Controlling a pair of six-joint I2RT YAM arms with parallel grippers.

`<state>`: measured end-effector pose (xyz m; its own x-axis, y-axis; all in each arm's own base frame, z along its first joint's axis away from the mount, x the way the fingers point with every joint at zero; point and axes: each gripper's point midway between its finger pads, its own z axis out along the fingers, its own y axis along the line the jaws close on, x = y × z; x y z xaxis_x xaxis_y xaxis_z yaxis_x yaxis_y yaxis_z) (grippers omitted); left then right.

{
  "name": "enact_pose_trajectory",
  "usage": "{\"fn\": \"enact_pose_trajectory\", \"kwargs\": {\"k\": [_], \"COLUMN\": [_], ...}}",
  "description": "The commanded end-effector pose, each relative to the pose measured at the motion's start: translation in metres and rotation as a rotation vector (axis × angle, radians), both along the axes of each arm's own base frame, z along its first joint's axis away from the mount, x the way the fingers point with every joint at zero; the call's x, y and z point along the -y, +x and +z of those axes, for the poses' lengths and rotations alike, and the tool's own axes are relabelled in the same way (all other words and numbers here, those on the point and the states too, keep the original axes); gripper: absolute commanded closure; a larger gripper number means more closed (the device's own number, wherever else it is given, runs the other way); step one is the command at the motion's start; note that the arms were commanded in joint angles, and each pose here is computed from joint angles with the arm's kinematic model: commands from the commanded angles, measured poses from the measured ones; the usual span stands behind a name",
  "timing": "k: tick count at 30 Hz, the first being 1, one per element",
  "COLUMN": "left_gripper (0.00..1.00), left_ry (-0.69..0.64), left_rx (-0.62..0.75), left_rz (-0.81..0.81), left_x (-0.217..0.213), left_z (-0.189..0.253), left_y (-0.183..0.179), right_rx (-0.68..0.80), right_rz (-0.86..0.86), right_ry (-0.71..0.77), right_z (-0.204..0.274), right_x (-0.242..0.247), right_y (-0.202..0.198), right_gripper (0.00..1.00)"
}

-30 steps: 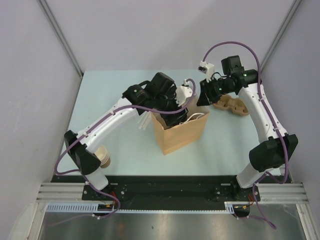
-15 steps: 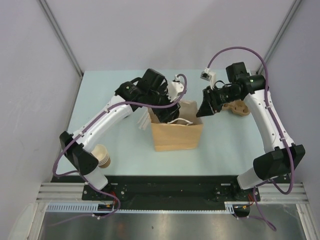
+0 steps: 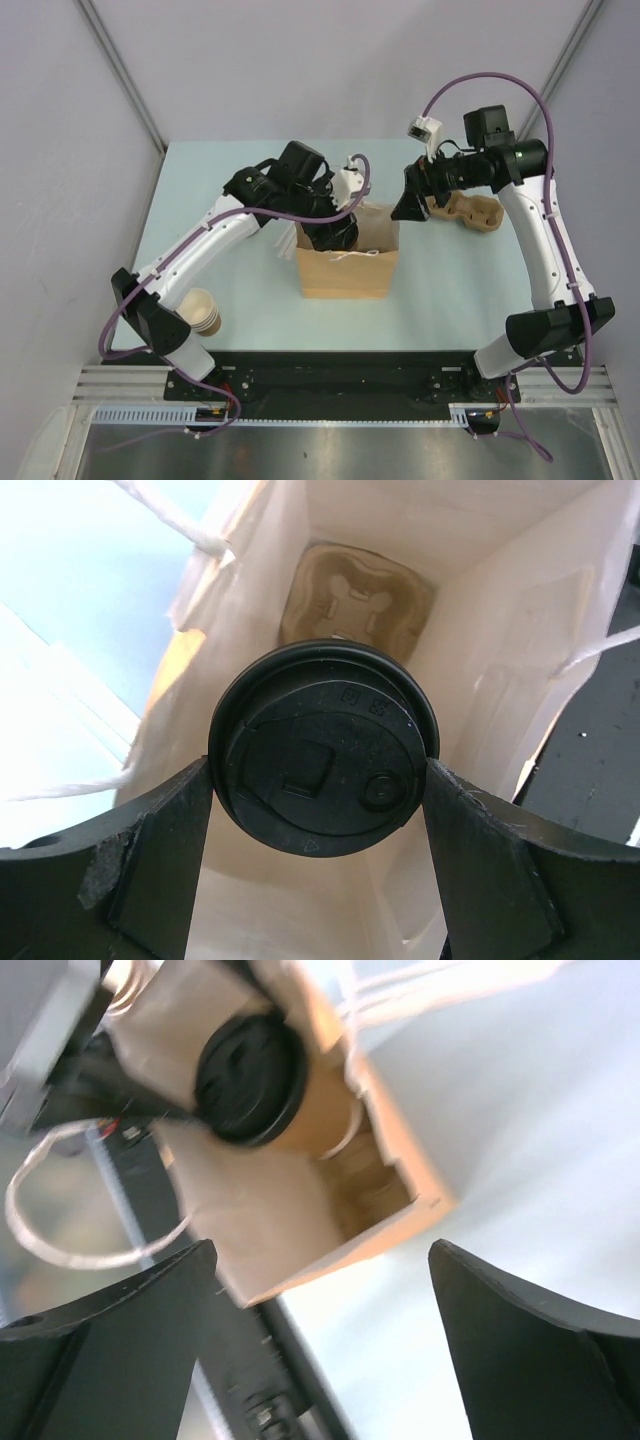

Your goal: Pack the takeout coffee

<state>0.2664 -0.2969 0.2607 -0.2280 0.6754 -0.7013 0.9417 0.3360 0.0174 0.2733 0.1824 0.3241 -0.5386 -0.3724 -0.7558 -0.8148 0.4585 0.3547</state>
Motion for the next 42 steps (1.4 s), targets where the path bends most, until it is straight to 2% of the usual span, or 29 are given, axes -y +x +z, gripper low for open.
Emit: {"fn": "enact_pose_trajectory", "kwargs": {"k": [1,10,12,15,17,18,19,23,25,27,32,35,42], "left_gripper": [0.91,0.91,0.91,0.91,0.91,0.91,0.91,0.91,0.92,0.92,0.92,0.92,0.93], "left_ry": [-0.064,-0.065,-0.062,-0.063,-0.063,-0.061,-0.064,-0.071,-0.069,-0.063,-0.094,-0.115,-0.13], "left_rx": [0.025,0.009,0.006,0.001,-0.004,-0.015,-0.018,-0.022,-0.018,-0.002,0.104,0.144,0.243], "left_rz": [-0.052,-0.067,-0.066,-0.056,-0.05,-0.042,-0.042,-0.026,-0.013,0.013,0.079,0.092,0.078], "left_x": [-0.002,-0.006,-0.008,-0.011,-0.012,-0.014,-0.014,-0.016,-0.019,-0.022,-0.028,-0.028,-0.033], "left_z": [0.02,0.016,0.013,0.01,0.007,0.004,0.004,0.001,0.001,0.0,0.015,0.02,0.006], "left_y": [-0.015,-0.024,-0.026,-0.03,-0.031,-0.033,-0.034,-0.036,-0.037,-0.033,-0.019,-0.015,-0.014], "right_rx": [0.233,0.253,0.243,0.185,0.154,0.133,0.125,0.15,0.164,0.211,0.359,0.393,0.443], "right_rz": [-0.056,0.081,0.097,0.137,0.163,0.172,0.189,0.188,0.186,0.155,-0.012,-0.078,-0.112], "right_ry": [-0.033,-0.081,-0.074,-0.057,-0.045,-0.045,-0.043,-0.047,-0.056,-0.059,-0.031,0.011,-0.013], "right_z": [0.025,-0.004,-0.01,-0.022,-0.027,-0.031,-0.033,-0.031,-0.03,-0.02,0.015,0.032,0.012], "right_x": [-0.011,-0.059,-0.065,-0.074,-0.08,-0.081,-0.085,-0.088,-0.087,-0.088,-0.083,-0.079,-0.077], "right_y": [0.043,0.061,0.063,0.057,0.048,0.043,0.037,0.024,0.02,0.02,0.038,0.035,0.012], "right_gripper": [0.05,0.06,0.09,0.17,0.27,0.39,0.45,0.64,0.8,1.0,1.0,1.0,1.0]}}
